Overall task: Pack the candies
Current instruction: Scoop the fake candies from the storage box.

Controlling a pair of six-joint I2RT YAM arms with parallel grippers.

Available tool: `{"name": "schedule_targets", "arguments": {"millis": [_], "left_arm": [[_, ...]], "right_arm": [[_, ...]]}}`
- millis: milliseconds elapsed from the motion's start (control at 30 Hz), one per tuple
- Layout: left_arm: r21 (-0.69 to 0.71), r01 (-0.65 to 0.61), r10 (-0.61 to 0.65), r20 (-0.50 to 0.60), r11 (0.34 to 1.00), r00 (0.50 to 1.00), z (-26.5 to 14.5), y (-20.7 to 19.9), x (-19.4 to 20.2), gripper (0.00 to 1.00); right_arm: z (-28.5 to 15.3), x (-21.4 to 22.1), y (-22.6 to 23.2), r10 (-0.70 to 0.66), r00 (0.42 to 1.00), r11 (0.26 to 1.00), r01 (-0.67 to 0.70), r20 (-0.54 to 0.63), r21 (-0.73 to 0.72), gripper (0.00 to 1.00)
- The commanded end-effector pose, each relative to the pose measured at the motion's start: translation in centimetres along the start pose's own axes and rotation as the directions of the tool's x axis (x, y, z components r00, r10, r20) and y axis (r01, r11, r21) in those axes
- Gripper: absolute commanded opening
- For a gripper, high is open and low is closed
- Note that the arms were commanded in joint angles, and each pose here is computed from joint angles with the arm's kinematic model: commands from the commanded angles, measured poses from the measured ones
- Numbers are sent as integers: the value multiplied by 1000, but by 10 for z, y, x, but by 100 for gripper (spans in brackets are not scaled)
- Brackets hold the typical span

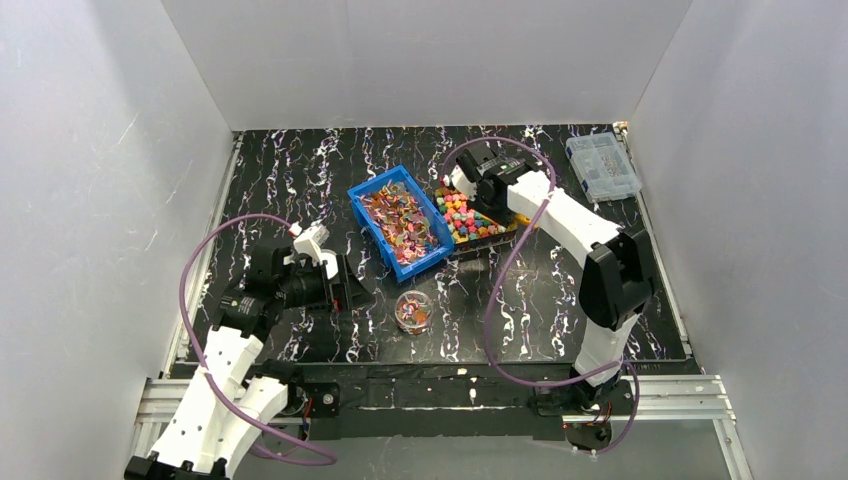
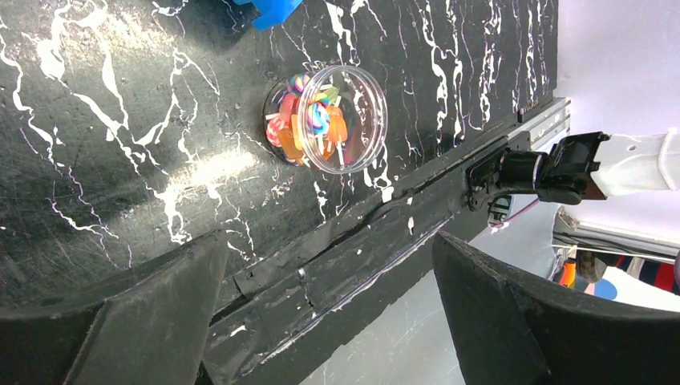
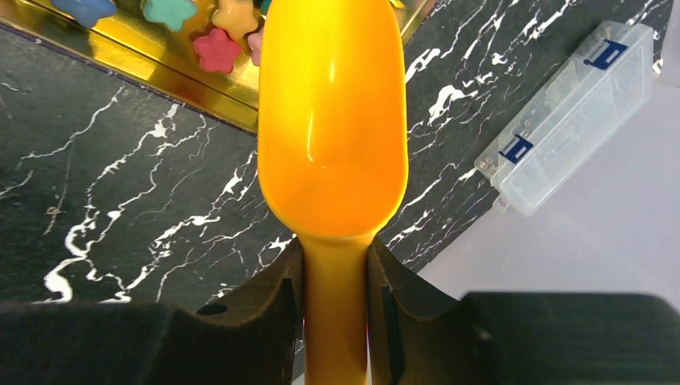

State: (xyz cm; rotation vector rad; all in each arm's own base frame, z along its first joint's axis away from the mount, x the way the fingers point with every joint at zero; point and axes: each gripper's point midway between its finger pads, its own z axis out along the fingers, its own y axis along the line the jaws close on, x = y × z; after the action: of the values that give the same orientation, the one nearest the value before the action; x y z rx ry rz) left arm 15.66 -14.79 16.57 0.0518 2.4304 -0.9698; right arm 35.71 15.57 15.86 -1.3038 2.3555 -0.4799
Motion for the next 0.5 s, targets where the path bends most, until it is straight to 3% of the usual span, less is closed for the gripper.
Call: {"name": "schedule_targets", "arguments": {"millis": [0,300,467], "left_arm": [[3,-12,12,12,1000,1000,-1,0,2,98],[13,-27,26,36,1000,999,-4,-2,0,98],[13,-27,26,37,1000,999,-3,-2,0,98]], "right_arm": [[0,-11,-24,-65,998,997,64,15,43,1],[37,1,-11,-132,985,991,133,-110,0,1],[38,-1,-11,-134,984,991,134,-115,-4,1]]}}
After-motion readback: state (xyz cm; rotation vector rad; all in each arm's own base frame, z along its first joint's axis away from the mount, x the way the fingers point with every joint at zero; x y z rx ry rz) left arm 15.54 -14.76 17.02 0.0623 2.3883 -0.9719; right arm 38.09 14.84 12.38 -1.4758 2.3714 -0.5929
